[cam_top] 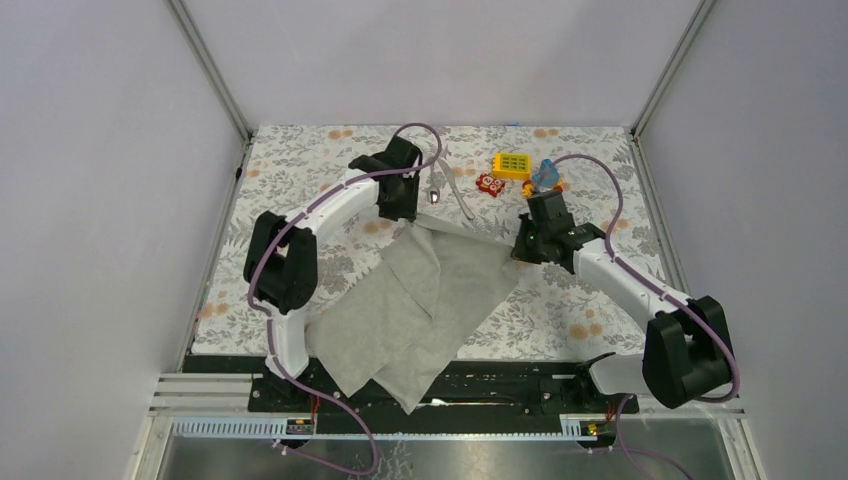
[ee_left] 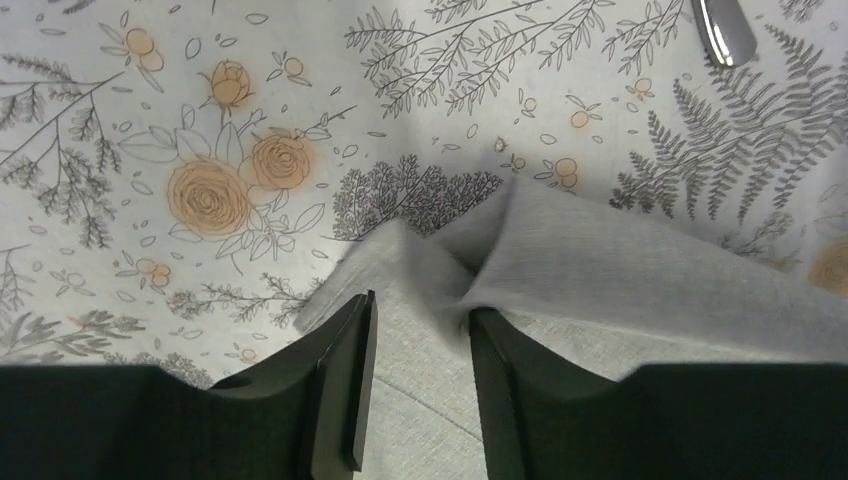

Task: Fold the napkin into a case and place the utensils inside
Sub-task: Flatten out the crumpled napkin at the center of the board.

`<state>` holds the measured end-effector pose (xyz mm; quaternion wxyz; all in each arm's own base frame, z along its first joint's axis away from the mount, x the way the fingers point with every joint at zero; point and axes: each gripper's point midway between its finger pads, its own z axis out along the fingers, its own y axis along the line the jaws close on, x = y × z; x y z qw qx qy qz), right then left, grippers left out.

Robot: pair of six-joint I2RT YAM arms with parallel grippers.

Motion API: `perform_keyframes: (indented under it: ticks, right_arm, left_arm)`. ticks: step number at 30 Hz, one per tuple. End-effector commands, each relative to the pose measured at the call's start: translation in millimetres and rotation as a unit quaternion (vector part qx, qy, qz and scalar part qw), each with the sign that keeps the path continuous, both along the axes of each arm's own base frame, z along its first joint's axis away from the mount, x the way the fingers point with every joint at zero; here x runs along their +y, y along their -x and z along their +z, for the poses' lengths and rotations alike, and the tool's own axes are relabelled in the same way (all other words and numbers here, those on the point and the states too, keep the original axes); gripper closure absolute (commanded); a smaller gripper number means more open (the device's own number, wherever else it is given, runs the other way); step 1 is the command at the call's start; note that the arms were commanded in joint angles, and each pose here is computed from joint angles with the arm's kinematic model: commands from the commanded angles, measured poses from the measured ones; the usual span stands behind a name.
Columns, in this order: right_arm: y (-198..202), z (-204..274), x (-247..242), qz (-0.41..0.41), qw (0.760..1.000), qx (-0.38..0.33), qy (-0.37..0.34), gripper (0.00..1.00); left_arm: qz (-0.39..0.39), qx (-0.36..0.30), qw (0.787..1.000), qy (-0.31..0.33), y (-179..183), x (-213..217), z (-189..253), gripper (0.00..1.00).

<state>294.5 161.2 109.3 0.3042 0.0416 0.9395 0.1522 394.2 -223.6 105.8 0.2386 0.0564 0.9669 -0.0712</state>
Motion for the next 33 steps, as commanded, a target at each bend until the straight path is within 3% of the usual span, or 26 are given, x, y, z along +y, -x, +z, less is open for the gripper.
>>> perform_keyframes:
  ticks: [1,3,8,14,19,26,30,33]
  right_arm:
    - [-8,-20,-31,-0.029,0.999,0.017,0.019,1.0]
    - [-8,-27,-31,-0.02,0.999,0.021,0.025,1.0]
    - [-12,-28,-30,-0.014,1.0,0.013,0.025,1.0]
    - [-21,-15,-27,-0.006,1.0,-0.001,0.017,1.0]
    - [-20,-11,-23,0.003,1.0,-0.005,0.007,1.0]
    - [-18,-12,-20,0.008,1.0,-0.003,-0.002,1.0]
    - [-18,-8,-16,0.012,1.0,-0.004,-0.011,1.0]
    - [-19,-3,-12,0.019,1.0,-0.008,-0.021,1.0]
  left_arm:
    - [0.039,-0.077,0.996,0.038,-16,16,53,0.46]
    - [0.042,-0.071,0.995,0.048,0,20,47,0.39]
    - [0.059,-0.033,0.995,0.067,35,27,16,0.36]
    - [0.078,0.002,0.996,0.043,44,36,-27,0.53]
    - [0.095,0.015,0.995,0.013,43,44,-47,0.52]
    - [0.091,0.037,0.995,0.024,49,39,-72,0.51]
    - [0.096,0.036,0.994,0.026,42,38,-83,0.54]
    - [0.099,0.029,0.994,0.04,32,37,-82,0.64]
